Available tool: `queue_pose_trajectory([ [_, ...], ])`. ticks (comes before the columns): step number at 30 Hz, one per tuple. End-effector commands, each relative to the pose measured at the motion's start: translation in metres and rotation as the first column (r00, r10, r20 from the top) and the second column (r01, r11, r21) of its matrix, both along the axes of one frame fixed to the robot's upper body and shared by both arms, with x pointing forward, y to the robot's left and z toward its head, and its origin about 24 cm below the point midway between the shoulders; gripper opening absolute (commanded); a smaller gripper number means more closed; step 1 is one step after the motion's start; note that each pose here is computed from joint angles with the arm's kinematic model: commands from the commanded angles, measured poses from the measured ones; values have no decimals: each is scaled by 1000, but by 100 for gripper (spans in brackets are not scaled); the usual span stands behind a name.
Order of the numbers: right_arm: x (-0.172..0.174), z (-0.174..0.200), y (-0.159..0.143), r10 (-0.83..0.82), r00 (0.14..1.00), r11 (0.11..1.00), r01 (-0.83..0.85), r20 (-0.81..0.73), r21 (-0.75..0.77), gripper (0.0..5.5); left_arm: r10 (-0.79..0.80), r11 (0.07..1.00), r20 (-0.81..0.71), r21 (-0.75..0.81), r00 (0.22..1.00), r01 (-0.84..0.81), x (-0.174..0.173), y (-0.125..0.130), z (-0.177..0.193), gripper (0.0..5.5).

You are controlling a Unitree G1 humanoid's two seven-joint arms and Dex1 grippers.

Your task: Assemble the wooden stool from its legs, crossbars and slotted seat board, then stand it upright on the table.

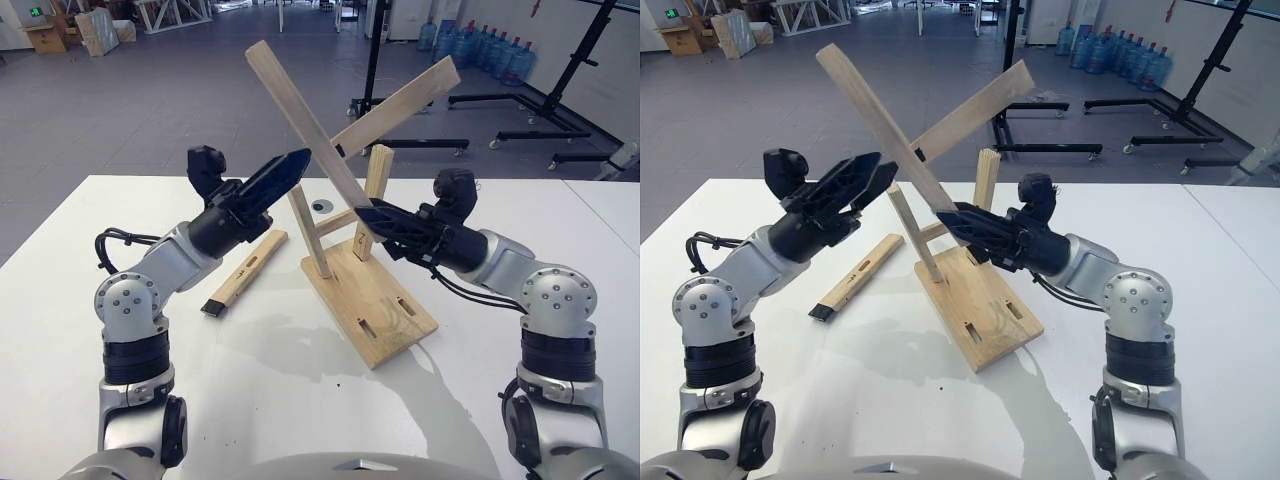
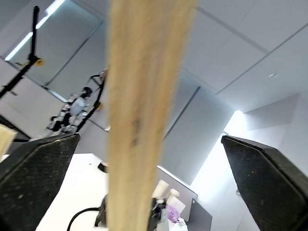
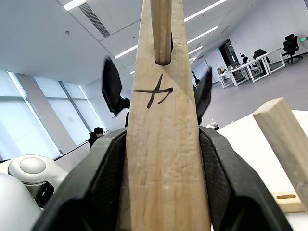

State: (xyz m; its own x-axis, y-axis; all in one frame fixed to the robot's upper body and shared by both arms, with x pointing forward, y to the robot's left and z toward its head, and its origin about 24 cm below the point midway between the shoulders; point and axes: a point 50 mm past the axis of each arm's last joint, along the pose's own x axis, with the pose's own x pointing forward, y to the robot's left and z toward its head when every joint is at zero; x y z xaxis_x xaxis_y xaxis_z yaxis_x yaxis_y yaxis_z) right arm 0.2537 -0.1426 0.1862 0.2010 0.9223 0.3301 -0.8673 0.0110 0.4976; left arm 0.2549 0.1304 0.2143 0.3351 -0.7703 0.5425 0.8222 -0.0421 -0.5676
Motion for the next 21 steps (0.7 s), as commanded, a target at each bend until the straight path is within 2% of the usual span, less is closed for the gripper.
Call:
queue_pose_trajectory([
  [1,-5,-5,2,5,1000,1000,-5,-6,-12,205,-3,999,-39,-52,999,1,7,-1,12,540],
  [7,-13,-10,7,39,999,999,-39,-13,-13,205,-11,1000,-102,-22,995,9,13,-12,7,540],
  [15,-9,-10,10,26,999,1000,-26,-19,-5,205,-26,999,-113,-29,993,22,12,-12,8,540],
  [21,-9,-11,11,21,999,1000,-21,-26,-3,205,-31,999,-135,-22,990,29,12,-14,3,462],
])
